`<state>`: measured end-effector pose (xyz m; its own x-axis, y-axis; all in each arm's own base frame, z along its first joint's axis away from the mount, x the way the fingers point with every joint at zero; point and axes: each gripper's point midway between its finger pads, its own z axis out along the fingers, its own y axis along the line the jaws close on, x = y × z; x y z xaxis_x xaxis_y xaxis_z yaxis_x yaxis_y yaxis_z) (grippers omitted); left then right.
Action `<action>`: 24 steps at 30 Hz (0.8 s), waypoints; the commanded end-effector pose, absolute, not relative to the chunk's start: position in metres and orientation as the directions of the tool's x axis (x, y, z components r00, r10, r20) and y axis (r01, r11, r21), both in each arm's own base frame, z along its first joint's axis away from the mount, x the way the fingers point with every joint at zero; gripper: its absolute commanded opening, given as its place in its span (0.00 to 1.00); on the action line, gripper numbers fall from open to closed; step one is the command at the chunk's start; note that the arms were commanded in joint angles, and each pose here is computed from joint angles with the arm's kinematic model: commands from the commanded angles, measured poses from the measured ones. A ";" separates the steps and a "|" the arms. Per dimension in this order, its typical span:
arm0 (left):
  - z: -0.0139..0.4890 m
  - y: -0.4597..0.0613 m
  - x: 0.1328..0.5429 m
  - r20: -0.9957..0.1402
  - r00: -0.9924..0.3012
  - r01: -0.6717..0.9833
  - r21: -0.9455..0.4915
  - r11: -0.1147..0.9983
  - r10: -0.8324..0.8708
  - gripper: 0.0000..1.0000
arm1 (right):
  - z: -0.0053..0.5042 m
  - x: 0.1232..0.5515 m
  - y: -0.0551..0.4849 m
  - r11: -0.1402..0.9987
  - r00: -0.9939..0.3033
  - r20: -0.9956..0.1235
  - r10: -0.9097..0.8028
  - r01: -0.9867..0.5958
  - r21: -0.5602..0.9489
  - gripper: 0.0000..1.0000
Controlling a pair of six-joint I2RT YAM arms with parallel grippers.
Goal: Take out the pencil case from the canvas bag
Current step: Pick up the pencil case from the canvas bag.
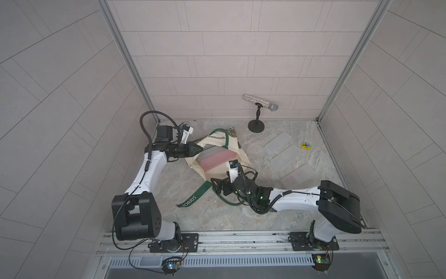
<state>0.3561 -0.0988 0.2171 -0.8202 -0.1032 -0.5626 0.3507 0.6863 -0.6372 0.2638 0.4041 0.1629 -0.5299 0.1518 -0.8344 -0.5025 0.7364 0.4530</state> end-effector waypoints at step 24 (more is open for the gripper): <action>0.235 -0.105 0.348 -0.606 -0.787 0.408 -0.651 0.641 -0.114 0.00 | 0.090 0.330 0.424 0.589 -0.612 -0.464 0.640 0.004 0.808 0.86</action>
